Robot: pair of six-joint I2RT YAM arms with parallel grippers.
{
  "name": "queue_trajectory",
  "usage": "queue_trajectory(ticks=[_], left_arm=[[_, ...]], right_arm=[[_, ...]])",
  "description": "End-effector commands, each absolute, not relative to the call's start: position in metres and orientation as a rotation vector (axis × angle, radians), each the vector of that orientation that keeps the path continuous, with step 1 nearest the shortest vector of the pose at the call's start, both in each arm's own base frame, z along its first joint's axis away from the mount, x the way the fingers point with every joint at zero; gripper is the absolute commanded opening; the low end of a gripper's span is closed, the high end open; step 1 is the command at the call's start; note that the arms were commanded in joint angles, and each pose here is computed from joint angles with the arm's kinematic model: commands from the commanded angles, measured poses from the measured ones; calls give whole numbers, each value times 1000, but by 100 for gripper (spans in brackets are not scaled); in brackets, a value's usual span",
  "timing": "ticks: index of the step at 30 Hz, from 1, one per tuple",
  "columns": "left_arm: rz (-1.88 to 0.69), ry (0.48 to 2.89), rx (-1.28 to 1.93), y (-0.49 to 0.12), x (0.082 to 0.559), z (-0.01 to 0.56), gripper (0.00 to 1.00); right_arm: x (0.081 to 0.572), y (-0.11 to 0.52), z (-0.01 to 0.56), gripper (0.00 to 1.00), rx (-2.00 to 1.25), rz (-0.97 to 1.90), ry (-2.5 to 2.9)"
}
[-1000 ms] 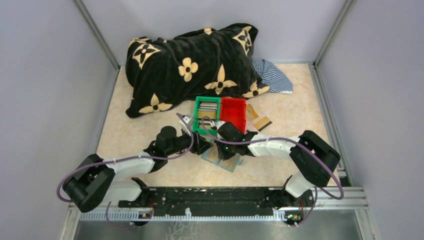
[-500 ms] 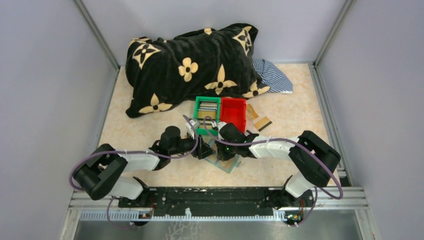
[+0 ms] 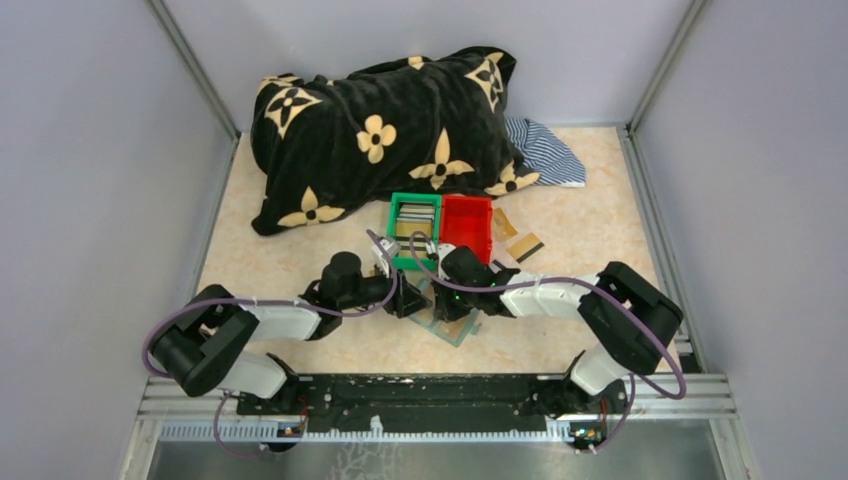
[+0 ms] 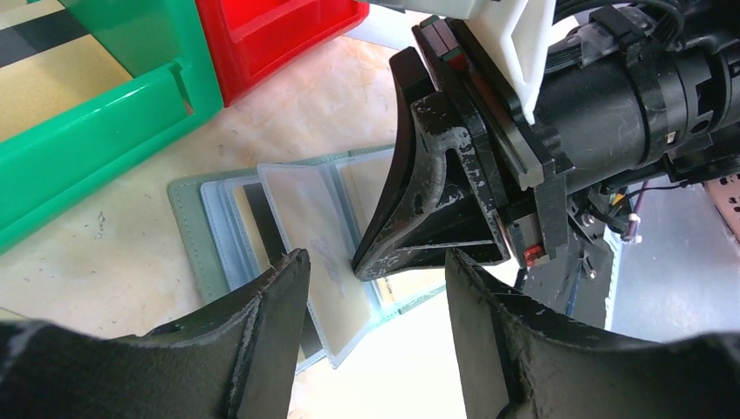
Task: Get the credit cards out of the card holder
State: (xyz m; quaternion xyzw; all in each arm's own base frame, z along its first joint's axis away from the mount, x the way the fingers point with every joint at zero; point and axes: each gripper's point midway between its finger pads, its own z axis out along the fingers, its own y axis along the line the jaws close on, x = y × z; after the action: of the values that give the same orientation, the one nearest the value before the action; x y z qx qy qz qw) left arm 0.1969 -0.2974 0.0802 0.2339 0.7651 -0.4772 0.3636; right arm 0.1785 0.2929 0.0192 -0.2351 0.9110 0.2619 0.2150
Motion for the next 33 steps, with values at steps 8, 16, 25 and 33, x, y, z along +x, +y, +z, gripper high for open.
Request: queue_trajectory(ticks=[8,16,25,33], left_arm=[[-1120,1967,524,-289,214,78,64],[-1136,2006,582,-291,207,69,63],[-1227,2018,585,-299,191,64,46],[-1301,1980,605,-312,182,79,21]], right_arm=[[170,279,3,1,-654,677,2580],[171,277,4,1,-653,671,2579],[171,278,4,1,-652,673,2580],[171,277,4,0,-650,674,2577]])
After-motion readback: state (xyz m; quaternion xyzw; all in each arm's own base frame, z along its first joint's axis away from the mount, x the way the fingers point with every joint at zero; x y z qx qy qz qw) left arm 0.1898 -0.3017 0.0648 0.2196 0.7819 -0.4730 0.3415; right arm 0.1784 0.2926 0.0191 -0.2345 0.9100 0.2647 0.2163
